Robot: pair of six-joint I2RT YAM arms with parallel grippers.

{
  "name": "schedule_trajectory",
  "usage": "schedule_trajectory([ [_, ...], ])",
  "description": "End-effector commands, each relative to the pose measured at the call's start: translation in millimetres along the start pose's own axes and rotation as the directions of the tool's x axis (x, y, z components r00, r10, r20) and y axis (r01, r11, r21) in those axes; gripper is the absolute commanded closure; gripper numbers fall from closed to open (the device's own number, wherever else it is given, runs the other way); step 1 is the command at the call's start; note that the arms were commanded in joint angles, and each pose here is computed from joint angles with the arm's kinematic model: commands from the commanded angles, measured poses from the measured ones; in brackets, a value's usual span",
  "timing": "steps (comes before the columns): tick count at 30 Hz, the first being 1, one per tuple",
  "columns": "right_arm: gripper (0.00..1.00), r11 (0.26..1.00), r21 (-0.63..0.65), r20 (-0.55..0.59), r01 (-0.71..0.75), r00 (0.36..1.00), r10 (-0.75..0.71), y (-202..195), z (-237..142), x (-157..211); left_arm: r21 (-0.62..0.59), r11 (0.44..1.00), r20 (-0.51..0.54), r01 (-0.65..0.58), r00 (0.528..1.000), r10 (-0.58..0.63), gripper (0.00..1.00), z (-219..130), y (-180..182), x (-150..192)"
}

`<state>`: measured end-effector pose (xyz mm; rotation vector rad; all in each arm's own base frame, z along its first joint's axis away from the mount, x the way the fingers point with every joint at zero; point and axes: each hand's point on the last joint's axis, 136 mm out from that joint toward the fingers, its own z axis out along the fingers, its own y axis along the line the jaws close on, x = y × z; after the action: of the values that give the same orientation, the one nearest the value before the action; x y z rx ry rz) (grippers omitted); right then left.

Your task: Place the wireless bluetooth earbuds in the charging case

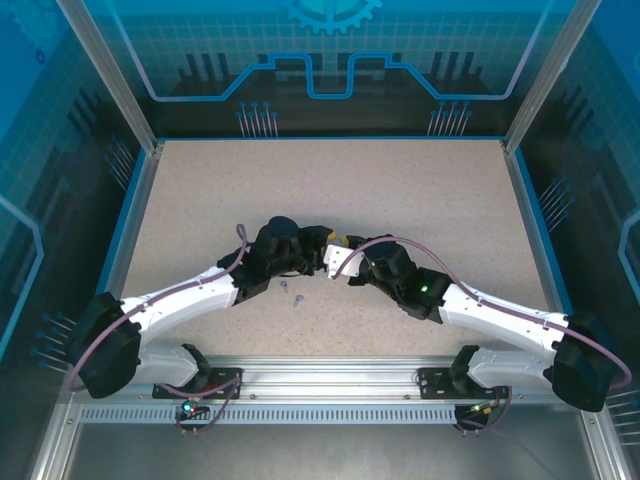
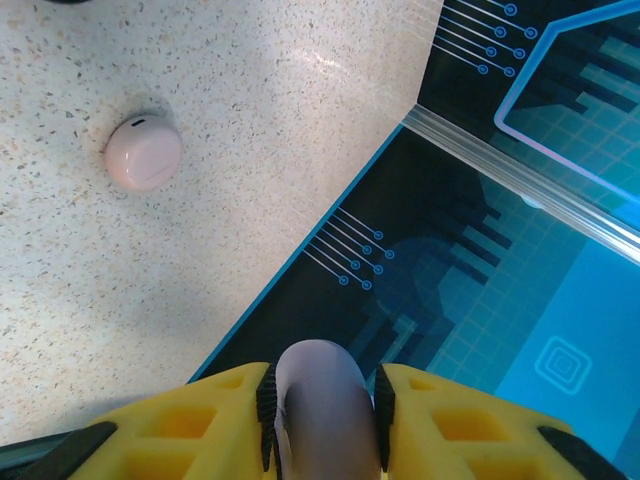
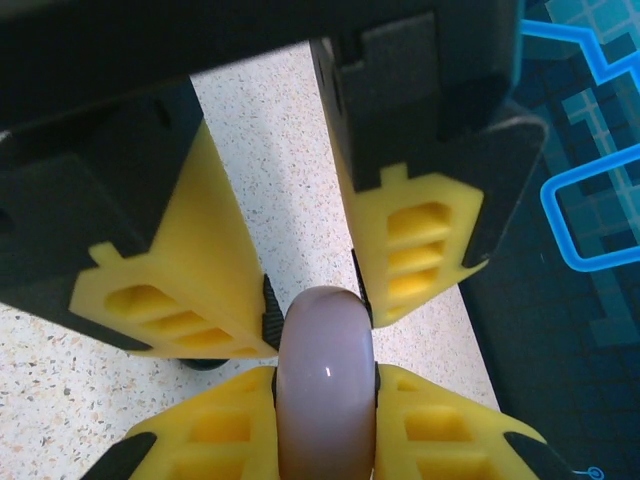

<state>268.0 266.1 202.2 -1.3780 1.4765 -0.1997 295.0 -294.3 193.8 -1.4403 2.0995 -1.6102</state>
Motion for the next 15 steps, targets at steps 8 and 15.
schedule_trajectory([
  [8,0.80,1.000,0.011,0.031,0.019,0.999,-0.020,-5,-2,-12,0.005,1.000,-0.073,0.005,0.997,-0.005,0.71,12,3,17],
  [15,0.76,0.999,-0.031,0.005,-0.007,1.000,0.008,-4,0,-6,0.035,0.999,-0.088,-0.022,0.996,0.025,0.78,15,-1,19],
])
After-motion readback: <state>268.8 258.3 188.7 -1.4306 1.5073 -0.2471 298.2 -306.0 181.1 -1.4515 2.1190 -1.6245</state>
